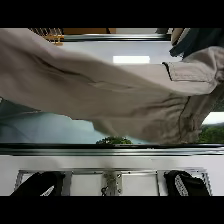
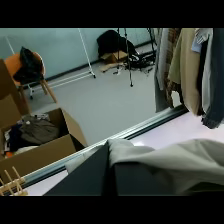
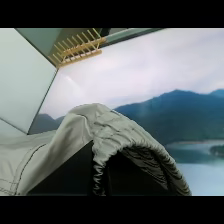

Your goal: Fold the clothes and pants, and hang the long-sleeved shirts on hangers.

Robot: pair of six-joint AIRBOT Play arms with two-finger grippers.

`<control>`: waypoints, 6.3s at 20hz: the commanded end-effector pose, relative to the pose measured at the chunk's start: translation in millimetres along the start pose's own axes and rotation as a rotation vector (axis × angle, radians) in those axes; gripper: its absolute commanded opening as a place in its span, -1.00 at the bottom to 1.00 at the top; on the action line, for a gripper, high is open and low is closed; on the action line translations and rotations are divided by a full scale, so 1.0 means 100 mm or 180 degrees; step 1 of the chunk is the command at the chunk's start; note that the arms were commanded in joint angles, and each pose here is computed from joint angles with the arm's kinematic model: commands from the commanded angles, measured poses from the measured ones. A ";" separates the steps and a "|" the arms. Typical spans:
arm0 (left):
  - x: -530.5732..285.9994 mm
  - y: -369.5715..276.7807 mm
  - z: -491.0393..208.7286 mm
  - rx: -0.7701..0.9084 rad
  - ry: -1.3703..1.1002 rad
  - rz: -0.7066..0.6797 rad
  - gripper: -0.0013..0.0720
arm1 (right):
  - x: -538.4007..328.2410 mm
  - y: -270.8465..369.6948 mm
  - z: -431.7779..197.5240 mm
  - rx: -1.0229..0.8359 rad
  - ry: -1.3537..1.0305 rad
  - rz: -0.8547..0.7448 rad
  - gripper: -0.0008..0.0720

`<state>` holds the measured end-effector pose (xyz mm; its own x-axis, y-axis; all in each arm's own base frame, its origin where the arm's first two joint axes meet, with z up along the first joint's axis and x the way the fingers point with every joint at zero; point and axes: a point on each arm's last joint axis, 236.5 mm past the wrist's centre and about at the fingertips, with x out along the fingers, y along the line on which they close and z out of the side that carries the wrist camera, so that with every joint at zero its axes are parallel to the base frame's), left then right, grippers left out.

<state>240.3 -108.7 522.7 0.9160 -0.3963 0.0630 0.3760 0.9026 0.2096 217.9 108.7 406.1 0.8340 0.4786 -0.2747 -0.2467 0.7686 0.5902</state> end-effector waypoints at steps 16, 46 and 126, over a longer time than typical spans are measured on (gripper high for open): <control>2.79 0.10 -4.15 -0.1191 0.2633 -0.0045 -0.95 | 2.48 -3.01 -1.21 0.1071 0.1336 -0.1246 -0.94; 0.25 -1.72 -5.32 -0.0991 0.4090 -0.0929 0.55 | 0.93 -3.16 -2.69 0.0485 0.2891 -0.2137 0.76; 0.51 -1.81 -4.78 -0.1922 0.3617 -0.0662 -0.95 | 0.03 -5.17 0.29 0.1244 -0.0458 -0.2795 -0.94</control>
<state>285.1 -211.5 21.8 0.3250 -0.4415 -0.8363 0.2531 0.8927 -0.3729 428.7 -209.0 106.9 0.7880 0.0199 -0.6153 0.3964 0.7484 0.5318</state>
